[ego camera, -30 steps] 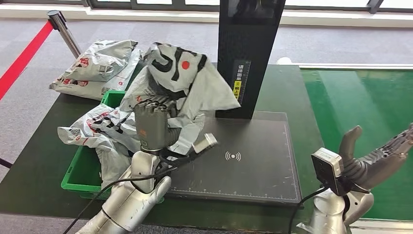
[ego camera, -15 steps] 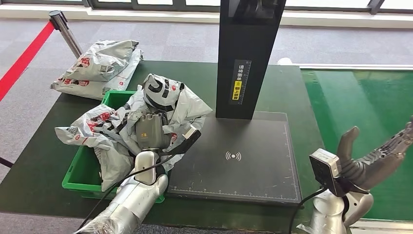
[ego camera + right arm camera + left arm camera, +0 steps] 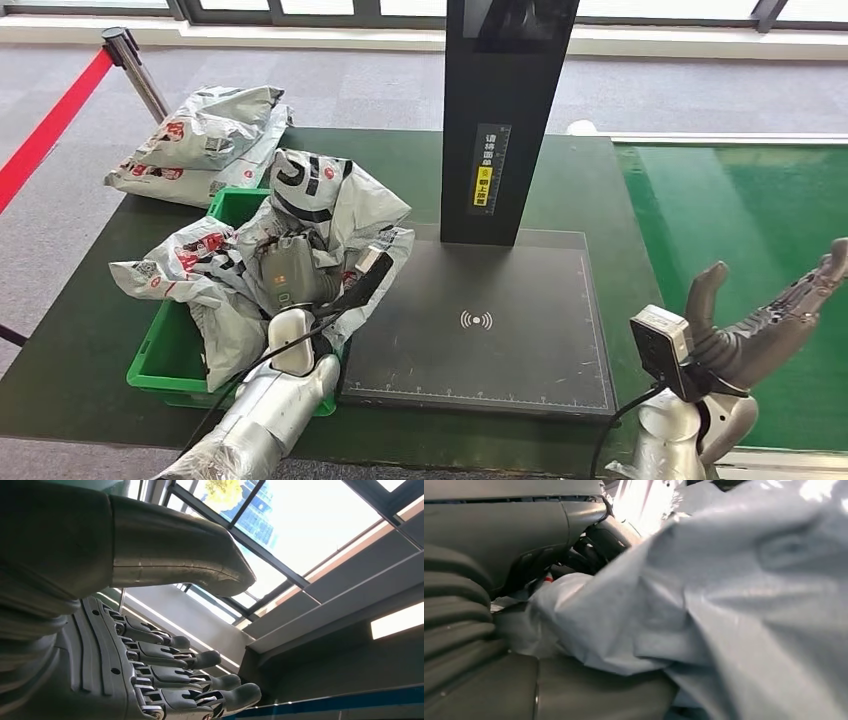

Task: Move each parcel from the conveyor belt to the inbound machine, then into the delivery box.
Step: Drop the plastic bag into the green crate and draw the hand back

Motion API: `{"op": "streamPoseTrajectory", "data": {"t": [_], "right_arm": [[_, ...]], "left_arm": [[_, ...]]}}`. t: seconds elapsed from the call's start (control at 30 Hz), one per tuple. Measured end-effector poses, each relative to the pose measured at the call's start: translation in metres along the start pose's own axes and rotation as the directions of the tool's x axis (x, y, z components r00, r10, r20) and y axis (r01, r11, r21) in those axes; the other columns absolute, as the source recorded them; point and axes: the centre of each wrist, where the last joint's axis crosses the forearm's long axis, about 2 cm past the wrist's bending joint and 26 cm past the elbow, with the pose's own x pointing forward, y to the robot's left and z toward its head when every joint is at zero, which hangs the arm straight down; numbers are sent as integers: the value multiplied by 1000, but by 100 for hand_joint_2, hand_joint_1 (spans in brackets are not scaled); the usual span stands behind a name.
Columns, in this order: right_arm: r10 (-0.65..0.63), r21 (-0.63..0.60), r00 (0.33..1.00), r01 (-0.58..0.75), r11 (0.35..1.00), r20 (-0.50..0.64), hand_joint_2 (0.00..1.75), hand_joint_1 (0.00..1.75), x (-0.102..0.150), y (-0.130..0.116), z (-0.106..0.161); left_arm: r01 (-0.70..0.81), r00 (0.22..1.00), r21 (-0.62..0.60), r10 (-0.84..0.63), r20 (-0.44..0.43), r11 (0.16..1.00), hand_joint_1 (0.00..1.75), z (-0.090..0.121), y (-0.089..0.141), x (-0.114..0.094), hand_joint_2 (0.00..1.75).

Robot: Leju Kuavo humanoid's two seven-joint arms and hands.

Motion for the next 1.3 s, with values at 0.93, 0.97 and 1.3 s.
{"op": "streamPoseTrajectory", "data": {"t": [0.93, 0.97, 1.3], "right_arm": [[-8, 31, 1000, 8, 999, -18, 175, 0, -1, 5, 7], [-8, 30, 1000, 9, 999, -19, 175, 0, -1, 5, 7], [-11, 28, 1000, 12, 1000, -22, 175, 0, -1, 5, 7]], "left_arm": [[-156, 988, 293, 154, 33, 943, 0, 10, 62, -41, 0], [-156, 988, 293, 154, 31, 943, 0, 10, 62, -42, 0], [-148, 989, 293, 149, 20, 945, 0, 11, 62, -43, 0]]}}
